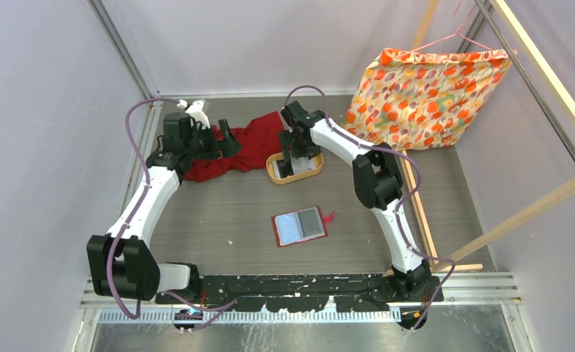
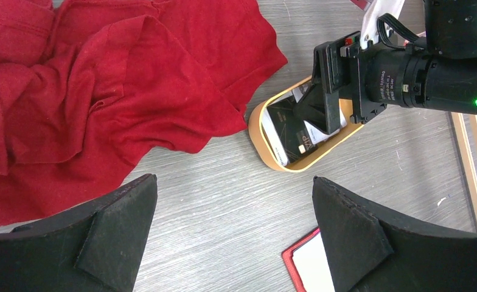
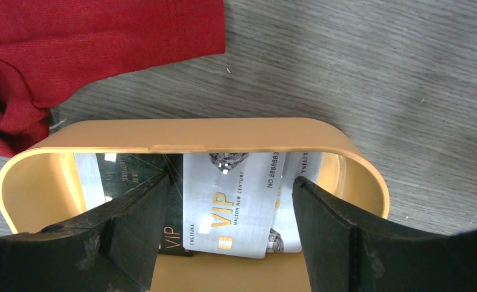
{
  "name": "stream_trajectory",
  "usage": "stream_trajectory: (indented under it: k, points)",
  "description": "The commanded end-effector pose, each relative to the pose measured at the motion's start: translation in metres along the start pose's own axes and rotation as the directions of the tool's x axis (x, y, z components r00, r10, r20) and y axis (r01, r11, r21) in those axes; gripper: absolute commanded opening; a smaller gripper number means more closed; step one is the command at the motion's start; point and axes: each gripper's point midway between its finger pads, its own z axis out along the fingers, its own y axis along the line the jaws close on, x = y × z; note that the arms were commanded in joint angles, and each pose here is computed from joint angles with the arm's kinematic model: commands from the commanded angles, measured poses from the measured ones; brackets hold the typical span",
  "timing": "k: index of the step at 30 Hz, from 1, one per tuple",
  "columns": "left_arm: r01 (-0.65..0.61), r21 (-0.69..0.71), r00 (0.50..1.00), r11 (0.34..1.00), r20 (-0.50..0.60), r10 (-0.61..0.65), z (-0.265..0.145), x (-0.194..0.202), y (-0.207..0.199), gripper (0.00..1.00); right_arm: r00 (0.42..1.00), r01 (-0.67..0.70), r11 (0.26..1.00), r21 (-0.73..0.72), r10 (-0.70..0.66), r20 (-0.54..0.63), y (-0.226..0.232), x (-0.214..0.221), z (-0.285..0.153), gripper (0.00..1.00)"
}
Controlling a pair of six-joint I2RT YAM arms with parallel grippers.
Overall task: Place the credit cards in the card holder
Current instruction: Pick up the credit card from the storage box.
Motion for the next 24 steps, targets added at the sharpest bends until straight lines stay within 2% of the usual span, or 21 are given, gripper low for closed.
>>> stream_trajectory:
  k: [1,9,19,24]
  points:
    - [-0.011,0.038,0.999,0.999,0.036,0.01,0.0,-0.014,-0.009,1.0,0.999,0.03,0.999,0.032,-0.03,-0.022,-0.005,0.008,0.004,0.76]
    - [-0.004,0.05,1.0,0.999,0.029,0.002,0.002,-0.011,-0.01,1.0,0.999,0.052,0.998,0.038,-0.052,0.003,-0.013,0.002,-0.006,0.63]
    - [0.01,0.067,1.0,0.998,0.008,-0.011,0.008,-0.007,-0.011,1.0,0.997,0.053,0.998,0.017,-0.054,0.052,-0.016,-0.011,-0.023,0.55]
    - [0.04,0.145,0.999,0.989,-0.005,-0.04,0.013,-0.005,-0.023,1.0,0.996,0.056,0.998,-0.034,-0.053,0.077,-0.008,-0.018,-0.039,0.54]
